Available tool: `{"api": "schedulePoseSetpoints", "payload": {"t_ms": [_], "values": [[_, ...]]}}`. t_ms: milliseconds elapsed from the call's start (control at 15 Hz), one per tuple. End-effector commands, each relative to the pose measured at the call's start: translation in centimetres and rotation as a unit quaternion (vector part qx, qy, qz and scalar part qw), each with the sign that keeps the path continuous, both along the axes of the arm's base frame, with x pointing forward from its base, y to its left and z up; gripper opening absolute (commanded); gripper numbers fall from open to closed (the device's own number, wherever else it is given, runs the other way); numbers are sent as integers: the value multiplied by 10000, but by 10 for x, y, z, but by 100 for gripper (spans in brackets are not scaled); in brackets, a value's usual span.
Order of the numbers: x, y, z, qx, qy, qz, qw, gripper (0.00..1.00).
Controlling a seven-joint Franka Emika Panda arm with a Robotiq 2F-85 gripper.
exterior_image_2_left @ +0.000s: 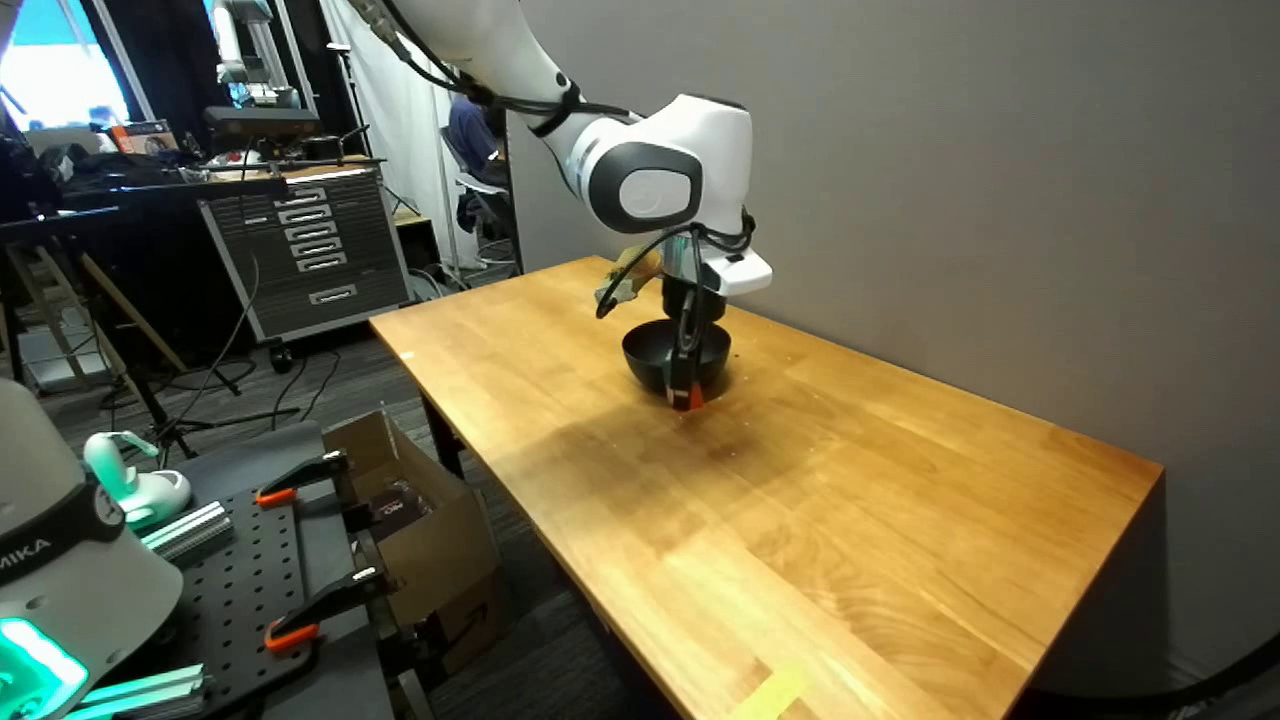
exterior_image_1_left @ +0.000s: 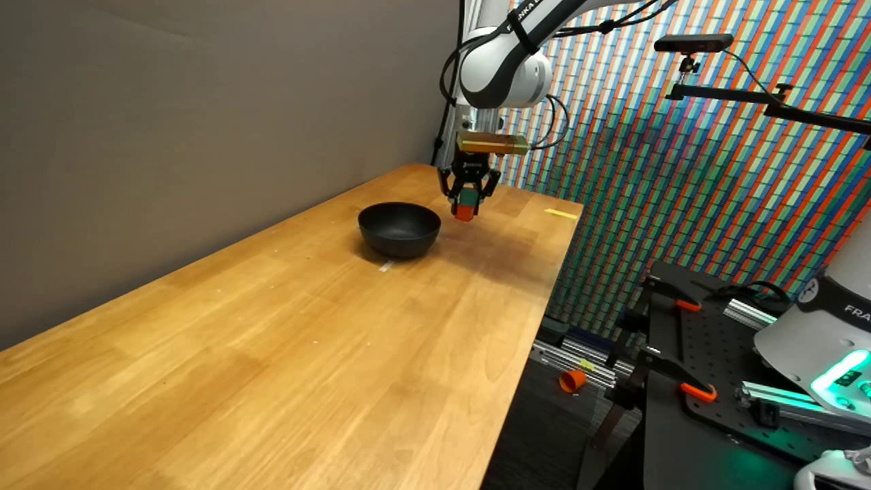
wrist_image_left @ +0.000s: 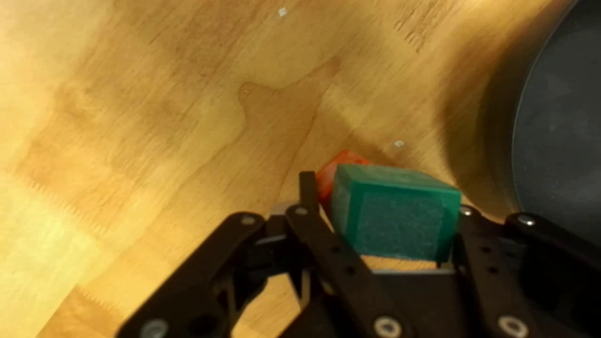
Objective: Take the blocks out of the bowl and put them on the table
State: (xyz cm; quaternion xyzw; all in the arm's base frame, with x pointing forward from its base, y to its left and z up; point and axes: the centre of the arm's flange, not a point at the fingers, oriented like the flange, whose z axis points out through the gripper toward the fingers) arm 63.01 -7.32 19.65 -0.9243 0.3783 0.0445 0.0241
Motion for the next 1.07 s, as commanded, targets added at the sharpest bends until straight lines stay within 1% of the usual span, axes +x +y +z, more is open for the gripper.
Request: {"api": "schedulePoseSetpoints", "payload": {"t_ms": [0,600,667,733,800,867,1000], "values": [[-9,1,9,77,-71,-129,9999,24],[-11,3,7,172,5,-179,9997,24],[-11,3,7,175,13,-185,9997,57],[-11,3,7,177,20,-188,9997,59],[-12,3,7,179,29,-192,9997,75],[-12,3,6,174,38,-187,9997,72],[-12,3,6,175,45,-190,9997,80]]}}
